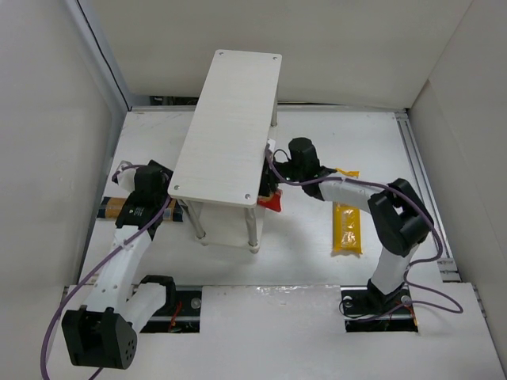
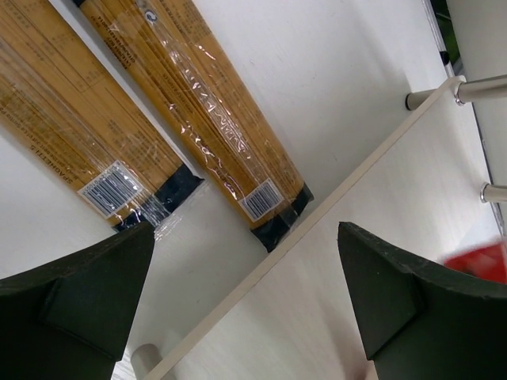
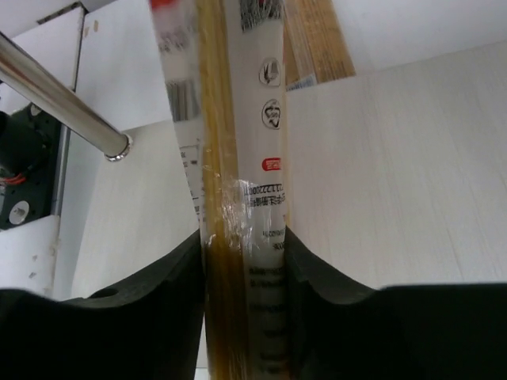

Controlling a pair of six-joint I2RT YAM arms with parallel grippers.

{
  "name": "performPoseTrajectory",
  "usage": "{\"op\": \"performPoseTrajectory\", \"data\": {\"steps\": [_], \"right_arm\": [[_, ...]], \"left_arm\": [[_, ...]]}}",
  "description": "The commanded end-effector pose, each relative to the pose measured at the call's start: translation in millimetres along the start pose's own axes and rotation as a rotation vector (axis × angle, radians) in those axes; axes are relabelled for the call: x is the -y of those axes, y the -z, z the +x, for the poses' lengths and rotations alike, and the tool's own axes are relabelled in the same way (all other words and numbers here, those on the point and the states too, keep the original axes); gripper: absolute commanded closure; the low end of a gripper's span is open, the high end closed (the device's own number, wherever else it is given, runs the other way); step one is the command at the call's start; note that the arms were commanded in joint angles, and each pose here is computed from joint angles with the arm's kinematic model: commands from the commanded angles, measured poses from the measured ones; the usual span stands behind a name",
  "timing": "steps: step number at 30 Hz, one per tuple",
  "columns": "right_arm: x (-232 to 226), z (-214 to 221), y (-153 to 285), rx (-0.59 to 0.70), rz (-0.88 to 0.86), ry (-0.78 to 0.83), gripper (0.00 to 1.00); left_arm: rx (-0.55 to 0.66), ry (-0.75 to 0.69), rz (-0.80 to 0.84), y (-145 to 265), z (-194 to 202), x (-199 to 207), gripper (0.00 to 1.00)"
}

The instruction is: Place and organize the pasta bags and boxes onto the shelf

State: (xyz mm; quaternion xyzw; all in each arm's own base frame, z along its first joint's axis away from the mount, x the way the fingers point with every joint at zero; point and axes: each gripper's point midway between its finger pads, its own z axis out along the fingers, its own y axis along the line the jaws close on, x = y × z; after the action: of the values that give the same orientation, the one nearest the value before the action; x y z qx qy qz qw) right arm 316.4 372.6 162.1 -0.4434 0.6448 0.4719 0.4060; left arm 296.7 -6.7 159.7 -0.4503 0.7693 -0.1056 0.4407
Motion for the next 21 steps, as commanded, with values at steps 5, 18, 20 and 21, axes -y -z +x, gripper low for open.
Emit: {"op": "performPoseTrajectory", "data": {"steps": [5, 18, 20, 21], "right_arm": [[-7, -46, -7, 0.132, -0.053, 0.136, 0.23], [62, -8, 138, 0.095, 0.534, -0.225, 0.00], [80, 18, 190, 0.079, 0.763, -0.331, 0.00], [78, 44, 207, 0.018, 0.843, -0.417, 0.00]], "left_arm": [[0.029, -0.006, 0.027, 4, -7, 3, 0.01], [0.063, -0.001, -0.015, 5, -17, 0, 0.01], [0.081, 0.002, -0.017, 6, -22, 1, 0.01], [0.099, -0.008, -0.017, 8, -27, 3, 0.01]]}}
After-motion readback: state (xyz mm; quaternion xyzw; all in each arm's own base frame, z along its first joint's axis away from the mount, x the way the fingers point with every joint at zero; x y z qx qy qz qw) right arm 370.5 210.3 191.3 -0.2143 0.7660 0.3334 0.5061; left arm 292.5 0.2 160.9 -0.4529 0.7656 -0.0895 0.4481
